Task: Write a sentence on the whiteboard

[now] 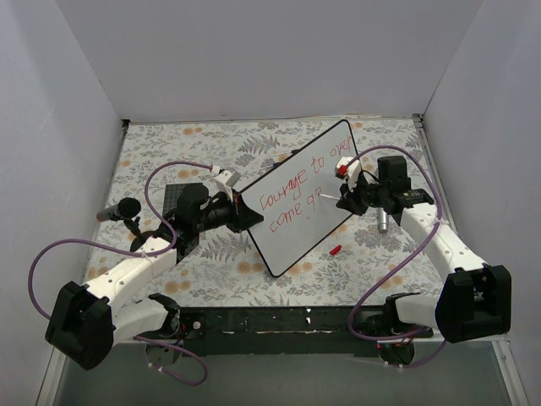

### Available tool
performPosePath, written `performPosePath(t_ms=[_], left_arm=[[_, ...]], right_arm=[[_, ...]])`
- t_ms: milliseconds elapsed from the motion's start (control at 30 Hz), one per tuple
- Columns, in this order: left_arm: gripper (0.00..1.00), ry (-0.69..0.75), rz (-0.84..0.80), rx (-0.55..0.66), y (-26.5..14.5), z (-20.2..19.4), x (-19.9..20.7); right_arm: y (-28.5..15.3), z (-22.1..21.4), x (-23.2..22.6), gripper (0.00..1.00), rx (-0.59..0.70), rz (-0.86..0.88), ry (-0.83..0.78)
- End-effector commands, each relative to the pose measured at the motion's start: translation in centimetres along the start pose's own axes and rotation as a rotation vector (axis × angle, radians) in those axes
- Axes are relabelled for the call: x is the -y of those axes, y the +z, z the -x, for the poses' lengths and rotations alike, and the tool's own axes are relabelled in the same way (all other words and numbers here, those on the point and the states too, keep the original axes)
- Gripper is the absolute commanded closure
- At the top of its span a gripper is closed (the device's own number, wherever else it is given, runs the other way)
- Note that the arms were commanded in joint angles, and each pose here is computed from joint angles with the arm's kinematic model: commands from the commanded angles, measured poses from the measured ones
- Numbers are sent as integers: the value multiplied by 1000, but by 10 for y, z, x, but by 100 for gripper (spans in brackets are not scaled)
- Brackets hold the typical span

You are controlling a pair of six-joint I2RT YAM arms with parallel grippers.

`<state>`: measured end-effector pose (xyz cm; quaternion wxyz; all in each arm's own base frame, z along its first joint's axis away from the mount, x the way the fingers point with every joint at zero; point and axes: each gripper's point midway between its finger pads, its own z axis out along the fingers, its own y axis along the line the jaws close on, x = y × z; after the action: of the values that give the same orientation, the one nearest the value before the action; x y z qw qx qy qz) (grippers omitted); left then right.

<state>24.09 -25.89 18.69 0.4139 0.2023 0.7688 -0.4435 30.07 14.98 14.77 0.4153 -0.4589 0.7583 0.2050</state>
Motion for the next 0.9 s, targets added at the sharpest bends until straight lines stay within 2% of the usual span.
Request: performPosePath(t_ms=[0, 467, 867], left_arm=[[100, 63, -18, -25, 0, -1, 3], [100, 66, -19, -26, 0, -1, 3], [100, 66, -17, -30, 0, -3, 2]], right_arm=[[2, 13, -6, 99, 32, 28, -30], [-10, 49, 10, 99, 107, -34, -67], [-27, 33, 35, 99, 106, -102, -18]])
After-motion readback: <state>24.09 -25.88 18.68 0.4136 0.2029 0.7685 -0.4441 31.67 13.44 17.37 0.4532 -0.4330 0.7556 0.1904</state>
